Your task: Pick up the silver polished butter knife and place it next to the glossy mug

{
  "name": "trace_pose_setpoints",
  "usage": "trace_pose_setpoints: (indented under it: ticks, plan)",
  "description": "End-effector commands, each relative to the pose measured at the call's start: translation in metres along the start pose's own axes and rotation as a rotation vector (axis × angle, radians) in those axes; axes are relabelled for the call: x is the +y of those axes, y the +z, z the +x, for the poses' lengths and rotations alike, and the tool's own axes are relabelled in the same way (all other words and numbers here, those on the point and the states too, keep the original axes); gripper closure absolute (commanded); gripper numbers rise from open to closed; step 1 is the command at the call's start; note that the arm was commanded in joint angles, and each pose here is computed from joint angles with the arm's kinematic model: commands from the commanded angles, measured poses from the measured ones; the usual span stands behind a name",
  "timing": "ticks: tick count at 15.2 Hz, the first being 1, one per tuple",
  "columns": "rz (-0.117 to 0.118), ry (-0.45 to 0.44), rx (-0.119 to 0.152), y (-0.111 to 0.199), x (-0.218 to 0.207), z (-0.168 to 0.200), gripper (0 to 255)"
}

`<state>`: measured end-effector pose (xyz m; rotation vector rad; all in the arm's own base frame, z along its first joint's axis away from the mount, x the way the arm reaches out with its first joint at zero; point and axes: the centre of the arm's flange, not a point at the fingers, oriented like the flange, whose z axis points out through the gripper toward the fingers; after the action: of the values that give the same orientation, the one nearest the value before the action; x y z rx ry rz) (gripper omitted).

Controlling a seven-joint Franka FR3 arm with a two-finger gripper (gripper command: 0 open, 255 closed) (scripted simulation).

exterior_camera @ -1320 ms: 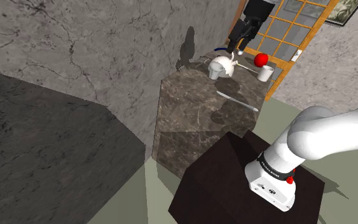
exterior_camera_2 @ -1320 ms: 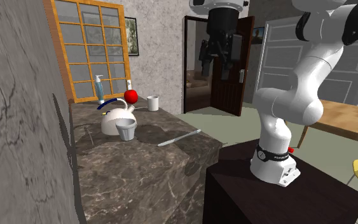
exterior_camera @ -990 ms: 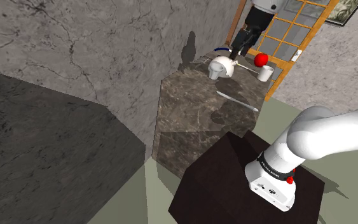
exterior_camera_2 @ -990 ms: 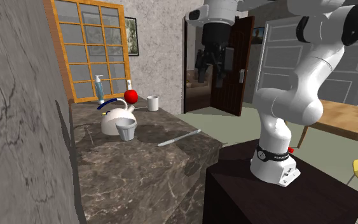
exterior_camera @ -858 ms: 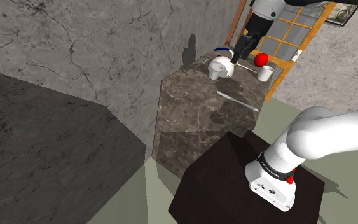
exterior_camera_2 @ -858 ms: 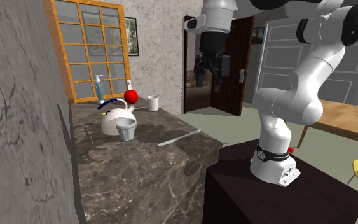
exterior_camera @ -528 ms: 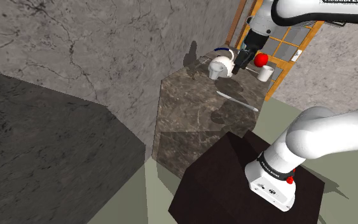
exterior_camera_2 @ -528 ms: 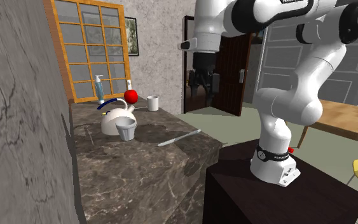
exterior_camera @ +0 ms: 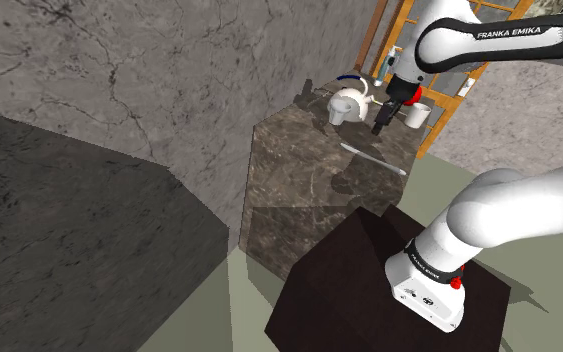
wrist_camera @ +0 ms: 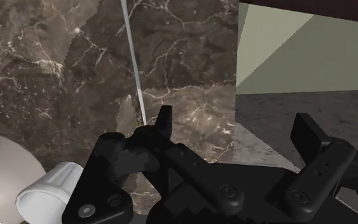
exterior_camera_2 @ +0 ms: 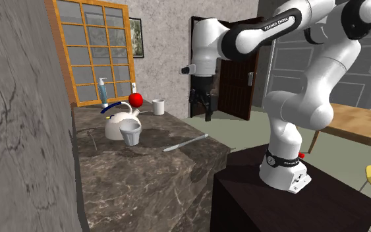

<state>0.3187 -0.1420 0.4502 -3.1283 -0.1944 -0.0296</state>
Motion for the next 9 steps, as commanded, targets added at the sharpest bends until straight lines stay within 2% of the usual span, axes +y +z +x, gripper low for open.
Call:
trace_pose_setpoints:
  ticks: [1,9]
  plan:
    - [-0.001,-0.017,-0.011,0.019,0.02,-0.004,0]
    - [-0.004,-0.076,-0.056,0.091,0.094,-0.018,0]
